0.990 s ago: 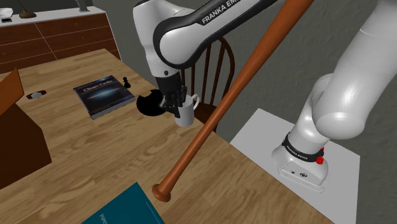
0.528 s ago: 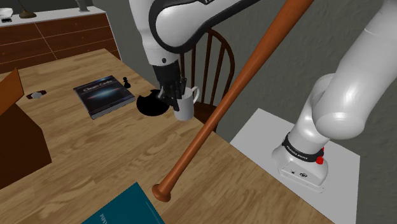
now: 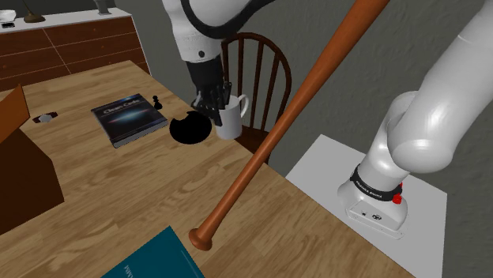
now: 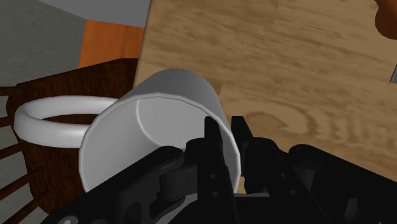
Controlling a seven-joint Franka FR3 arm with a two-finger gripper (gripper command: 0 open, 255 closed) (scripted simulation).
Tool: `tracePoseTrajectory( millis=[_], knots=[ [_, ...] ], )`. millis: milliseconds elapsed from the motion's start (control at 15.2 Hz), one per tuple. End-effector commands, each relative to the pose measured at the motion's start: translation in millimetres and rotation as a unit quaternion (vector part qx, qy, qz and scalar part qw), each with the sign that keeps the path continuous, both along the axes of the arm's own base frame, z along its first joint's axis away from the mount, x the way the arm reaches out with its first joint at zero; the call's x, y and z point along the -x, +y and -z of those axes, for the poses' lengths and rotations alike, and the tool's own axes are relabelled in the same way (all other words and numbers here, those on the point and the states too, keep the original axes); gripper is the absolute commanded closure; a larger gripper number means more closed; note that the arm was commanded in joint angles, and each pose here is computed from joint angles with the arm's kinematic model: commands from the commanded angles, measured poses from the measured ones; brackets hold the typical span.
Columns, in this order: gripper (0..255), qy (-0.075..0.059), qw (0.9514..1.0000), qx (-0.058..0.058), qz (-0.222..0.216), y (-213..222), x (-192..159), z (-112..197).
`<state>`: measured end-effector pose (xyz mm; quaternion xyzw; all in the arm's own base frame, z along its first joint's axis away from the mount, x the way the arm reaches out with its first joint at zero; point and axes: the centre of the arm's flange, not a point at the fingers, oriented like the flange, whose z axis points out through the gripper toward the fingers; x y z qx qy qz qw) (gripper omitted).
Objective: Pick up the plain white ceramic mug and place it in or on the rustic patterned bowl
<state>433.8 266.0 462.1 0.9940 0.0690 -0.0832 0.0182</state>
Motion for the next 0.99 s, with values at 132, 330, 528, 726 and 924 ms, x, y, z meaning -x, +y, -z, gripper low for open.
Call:
tracePoseTrajectory(
  millis=[132,330,528,726,924],
  knots=[
    [255,0.000,1.0000,0.000,0.000,0.5,0.0,-22.2],
    [255,0.000,1.0000,0.000,0.000,0.5,0.0,-38.0],
    [255,0.000,1.0000,0.000,0.000,0.5,0.0,-53.9],
    [255,0.000,1.0000,0.000,0.000,-3.7,-25.8,-60.2],
    [255,0.000,1.0000,0.000,0.000,-10.1,-64.4,-66.0]
  ],
)
